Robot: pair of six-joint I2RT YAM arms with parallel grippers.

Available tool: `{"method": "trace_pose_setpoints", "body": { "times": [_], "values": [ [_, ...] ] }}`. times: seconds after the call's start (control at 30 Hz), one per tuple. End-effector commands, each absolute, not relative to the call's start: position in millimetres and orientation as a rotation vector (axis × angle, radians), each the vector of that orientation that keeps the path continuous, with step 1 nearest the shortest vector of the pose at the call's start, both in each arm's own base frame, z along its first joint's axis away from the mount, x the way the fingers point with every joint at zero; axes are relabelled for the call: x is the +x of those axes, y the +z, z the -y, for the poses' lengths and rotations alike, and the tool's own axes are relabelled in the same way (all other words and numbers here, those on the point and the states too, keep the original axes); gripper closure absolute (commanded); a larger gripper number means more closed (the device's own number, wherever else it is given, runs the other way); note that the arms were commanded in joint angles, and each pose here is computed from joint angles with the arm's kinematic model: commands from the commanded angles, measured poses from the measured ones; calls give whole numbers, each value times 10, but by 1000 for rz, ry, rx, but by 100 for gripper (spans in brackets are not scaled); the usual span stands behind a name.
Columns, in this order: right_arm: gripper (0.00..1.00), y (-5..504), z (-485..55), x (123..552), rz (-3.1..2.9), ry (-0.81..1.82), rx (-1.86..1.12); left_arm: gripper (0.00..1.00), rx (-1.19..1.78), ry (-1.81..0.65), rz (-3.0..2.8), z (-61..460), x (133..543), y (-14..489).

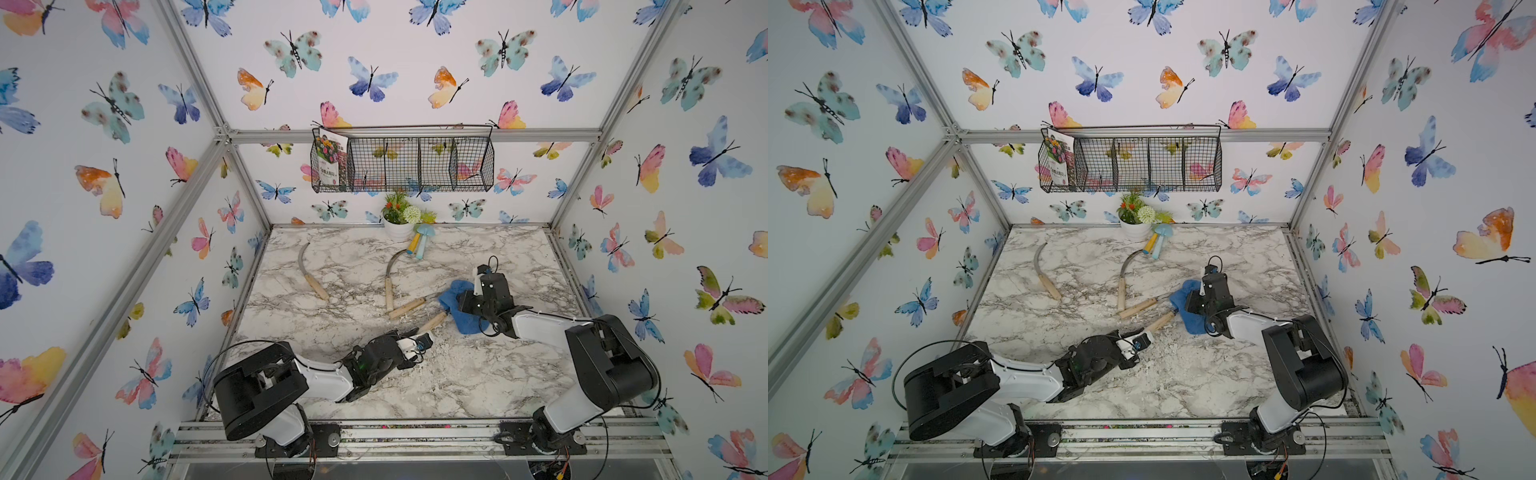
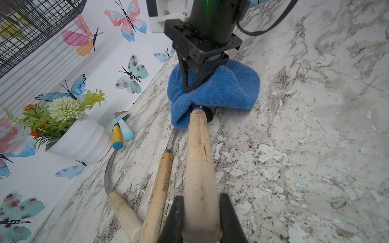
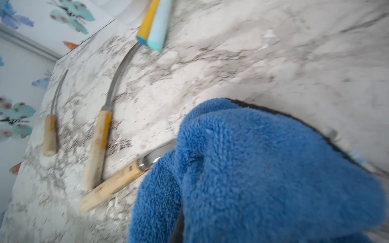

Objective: Wipe small sickles with rags
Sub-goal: Wipe the small sickle, then adjust the small sickle.

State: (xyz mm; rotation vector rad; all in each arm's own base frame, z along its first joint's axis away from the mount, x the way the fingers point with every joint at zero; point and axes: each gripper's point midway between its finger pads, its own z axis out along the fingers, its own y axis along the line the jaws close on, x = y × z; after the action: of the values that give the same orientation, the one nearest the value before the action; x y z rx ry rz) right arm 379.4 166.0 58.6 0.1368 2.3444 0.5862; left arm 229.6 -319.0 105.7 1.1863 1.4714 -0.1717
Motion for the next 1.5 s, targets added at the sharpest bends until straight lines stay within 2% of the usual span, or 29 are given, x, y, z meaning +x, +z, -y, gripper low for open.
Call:
{"method": "trace_pose_setpoints", "body": {
  "times": [0.0, 0.17, 0.3, 0.53, 0.77, 0.87, 1.13, 1.3, 1.4, 1.47],
  "values": [
    [98, 34, -1190, 3590, -2501, 481, 262, 100, 1143, -206, -1408, 3252, 2290, 1292],
    [98, 29, -979, 3651, -2502, 451, 327, 100, 1140, -206, -1405, 3247, 2287, 1303],
    [98, 128, -1054, 3684, -2485, 505, 307, 100, 1139, -209, -1403, 3253, 2288, 1309],
    [98, 421, -1558, 3669, -2442, 623, 174, 100, 1142, -208, -1405, 3252, 2288, 1299],
    [98, 971, -2230, 3490, -2355, 698, -13, 100, 1143, -208, -1406, 3264, 2294, 1296],
    [98, 1167, -2346, 3397, -2316, 721, -48, 100, 1135, -207, -1409, 3256, 2300, 1300],
    [98, 1613, -1939, 3191, -2169, 647, 53, 100, 965, -231, -1479, 3136, 2504, 1405],
    [98, 1842, -1587, 2993, -2092, 577, 136, 100, 896, -452, -1504, 3090, 2480, 1559],
    [98, 1951, -1404, 2855, -2050, 552, 177, 100, 789, -537, -1580, 3041, 2601, 1650],
    [98, 1995, -1305, 2762, -2031, 540, 194, 100, 839, -635, -1601, 3128, 2552, 1644]
  ]
}}
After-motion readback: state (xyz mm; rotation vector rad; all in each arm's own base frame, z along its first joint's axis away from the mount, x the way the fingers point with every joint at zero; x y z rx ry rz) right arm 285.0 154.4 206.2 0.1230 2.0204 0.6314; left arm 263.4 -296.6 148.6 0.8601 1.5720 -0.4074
